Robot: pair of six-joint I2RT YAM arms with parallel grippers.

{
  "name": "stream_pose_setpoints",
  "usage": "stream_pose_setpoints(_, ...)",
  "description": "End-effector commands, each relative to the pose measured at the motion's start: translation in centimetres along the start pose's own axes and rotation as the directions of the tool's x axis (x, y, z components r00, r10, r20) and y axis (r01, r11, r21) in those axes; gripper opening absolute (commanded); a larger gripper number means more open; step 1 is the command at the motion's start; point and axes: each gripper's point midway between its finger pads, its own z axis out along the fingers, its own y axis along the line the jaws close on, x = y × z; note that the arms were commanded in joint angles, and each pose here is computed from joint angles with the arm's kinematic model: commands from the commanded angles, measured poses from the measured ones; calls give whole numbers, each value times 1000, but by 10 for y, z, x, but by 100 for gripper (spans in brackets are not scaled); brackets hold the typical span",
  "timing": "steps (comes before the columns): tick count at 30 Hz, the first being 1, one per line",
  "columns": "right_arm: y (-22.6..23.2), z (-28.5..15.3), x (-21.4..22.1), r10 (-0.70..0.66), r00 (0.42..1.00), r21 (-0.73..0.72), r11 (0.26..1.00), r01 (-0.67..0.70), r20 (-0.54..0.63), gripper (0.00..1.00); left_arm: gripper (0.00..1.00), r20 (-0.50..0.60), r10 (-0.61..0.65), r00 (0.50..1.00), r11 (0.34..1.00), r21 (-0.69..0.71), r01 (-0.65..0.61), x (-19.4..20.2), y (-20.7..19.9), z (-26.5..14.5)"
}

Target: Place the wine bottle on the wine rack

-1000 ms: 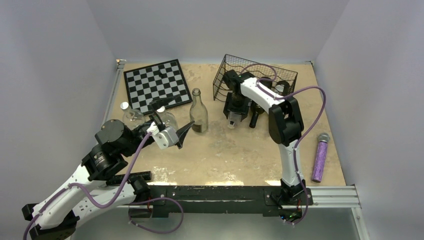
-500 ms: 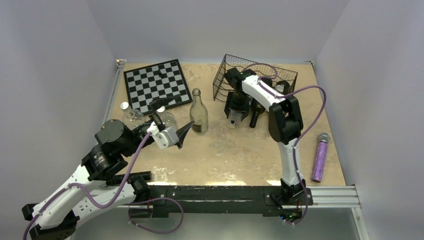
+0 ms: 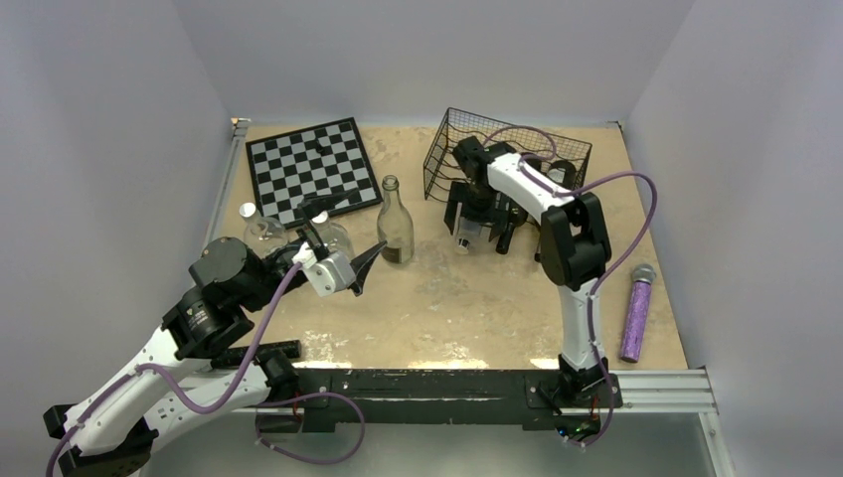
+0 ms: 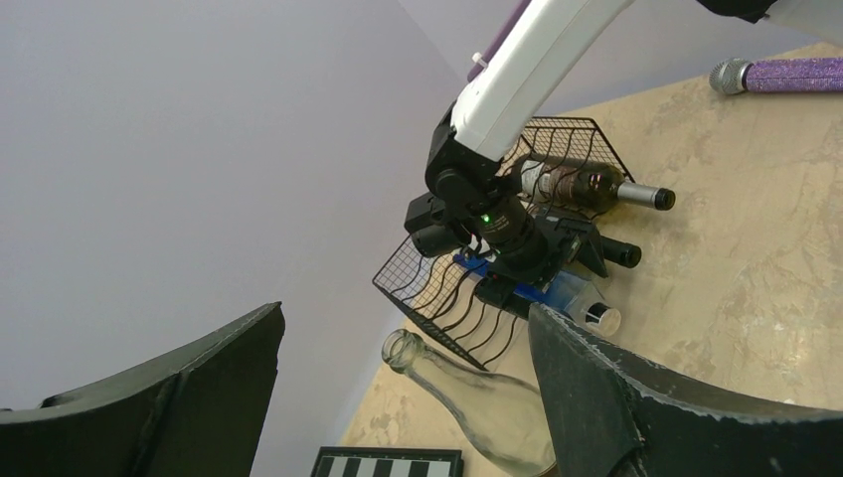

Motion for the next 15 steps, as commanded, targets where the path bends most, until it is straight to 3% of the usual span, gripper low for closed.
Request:
stream_pose_setpoints(1, 5, -45, -22, -13, 986, -80, 996, 27, 166, 99, 96, 43, 7, 999, 1000, -13, -6, -17, 9, -2)
stream_pose_setpoints(9, -4, -110, -26, -22, 934, -94, 994, 59, 357, 99, 96, 38, 3, 999, 1000, -24, -2, -15, 10, -5)
stream_pose_setpoints(15, 1, -180, -33, -70, 837, -174, 966, 193, 542, 97, 97, 18, -21, 1000, 998, -58, 22, -12, 15, -5)
